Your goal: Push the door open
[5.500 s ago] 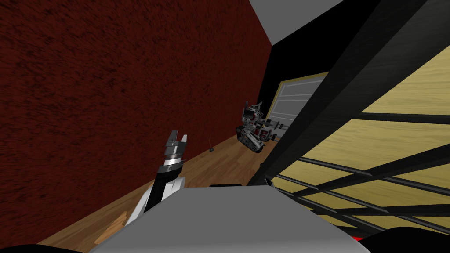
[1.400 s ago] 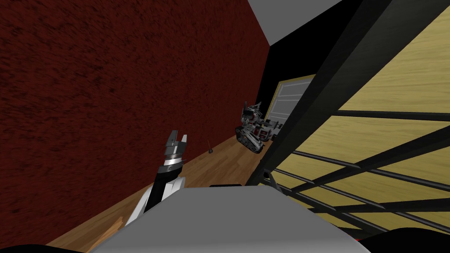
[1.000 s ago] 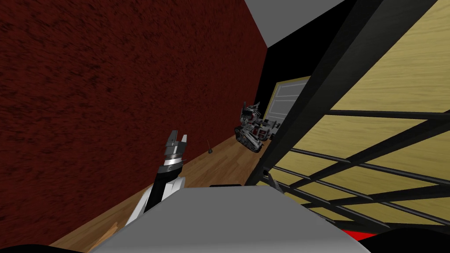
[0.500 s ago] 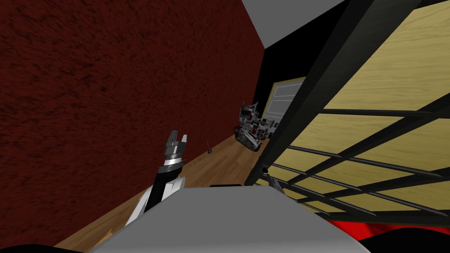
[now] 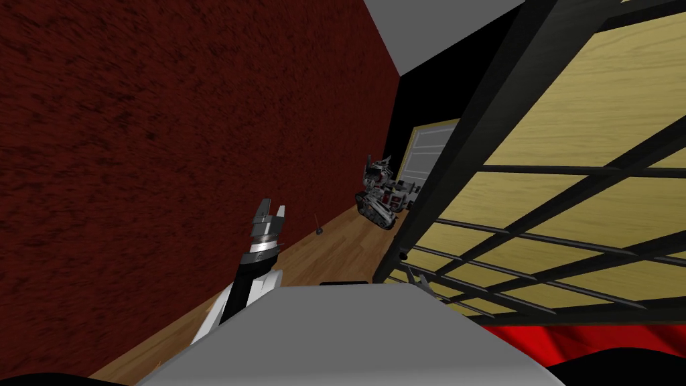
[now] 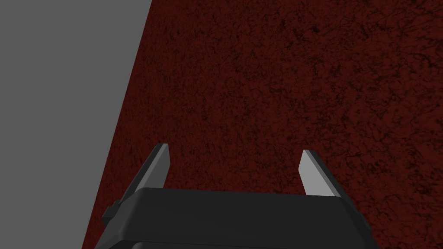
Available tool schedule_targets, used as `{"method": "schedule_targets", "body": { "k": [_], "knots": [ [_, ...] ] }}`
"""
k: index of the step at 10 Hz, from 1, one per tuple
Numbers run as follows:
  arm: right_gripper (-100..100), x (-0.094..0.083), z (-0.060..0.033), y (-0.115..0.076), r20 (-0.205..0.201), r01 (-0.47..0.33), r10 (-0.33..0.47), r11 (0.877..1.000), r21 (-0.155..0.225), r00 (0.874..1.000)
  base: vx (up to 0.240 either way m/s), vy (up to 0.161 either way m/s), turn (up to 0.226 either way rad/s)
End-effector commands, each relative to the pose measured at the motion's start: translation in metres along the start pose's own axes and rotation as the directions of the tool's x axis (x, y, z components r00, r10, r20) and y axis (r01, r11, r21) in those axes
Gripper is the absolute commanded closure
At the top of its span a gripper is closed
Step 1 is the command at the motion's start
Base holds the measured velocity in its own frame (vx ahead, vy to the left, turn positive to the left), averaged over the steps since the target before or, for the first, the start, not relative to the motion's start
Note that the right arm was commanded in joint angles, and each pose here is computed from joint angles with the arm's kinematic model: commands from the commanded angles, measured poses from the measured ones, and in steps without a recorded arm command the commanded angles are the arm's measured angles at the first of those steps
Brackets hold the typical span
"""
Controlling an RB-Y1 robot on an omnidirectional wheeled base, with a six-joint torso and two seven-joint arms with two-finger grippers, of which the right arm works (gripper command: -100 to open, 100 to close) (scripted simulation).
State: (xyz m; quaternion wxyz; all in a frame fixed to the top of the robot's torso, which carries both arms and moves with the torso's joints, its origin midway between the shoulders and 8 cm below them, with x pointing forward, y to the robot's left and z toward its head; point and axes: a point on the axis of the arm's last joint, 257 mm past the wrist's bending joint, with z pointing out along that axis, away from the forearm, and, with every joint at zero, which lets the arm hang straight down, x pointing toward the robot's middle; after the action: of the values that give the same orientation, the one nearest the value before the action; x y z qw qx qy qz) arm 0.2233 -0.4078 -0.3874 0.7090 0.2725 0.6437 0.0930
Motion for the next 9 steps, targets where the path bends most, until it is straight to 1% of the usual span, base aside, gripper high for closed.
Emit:
{"method": "schedule_targets", "body": {
  "k": [1,2,4,5,7,8,9],
  "knots": [
    [-100,0.0009,-0.0008,0.0003,-0.004,0.06,-0.06,0.998,-0.005,0.998,-0.017,0.033,-0.056],
    [-100,0.0009,-0.0008,0.0003,-0.004,0.065,-0.065,0.998,-0.005,0.998,-0.013,0.022,-0.029],
    [-100,0.0029,-0.0022,0.0009,-0.01,0.147,-0.147,0.989,-0.012,0.989,-0.021,0.033,-0.066],
    [-100,0.0029,-0.0022,0.0009,-0.01,0.162,-0.162,0.987,-0.013,0.987,-0.022,0.029,-0.037],
    [-100,0.0053,-0.0037,0.0016,-0.015,0.238,-0.238,0.971,-0.02,0.971,-0.022,0.027,-0.066],
    [-100,0.0053,-0.0037,0.0016,-0.015,0.251,-0.252,0.968,-0.021,0.968,-0.02,0.029,-0.025],
    [-100,0.0065,-0.0045,0.002,-0.017,0.292,-0.292,0.956,-0.025,0.956,-0.017,0.029,-0.035]
  ]
}}
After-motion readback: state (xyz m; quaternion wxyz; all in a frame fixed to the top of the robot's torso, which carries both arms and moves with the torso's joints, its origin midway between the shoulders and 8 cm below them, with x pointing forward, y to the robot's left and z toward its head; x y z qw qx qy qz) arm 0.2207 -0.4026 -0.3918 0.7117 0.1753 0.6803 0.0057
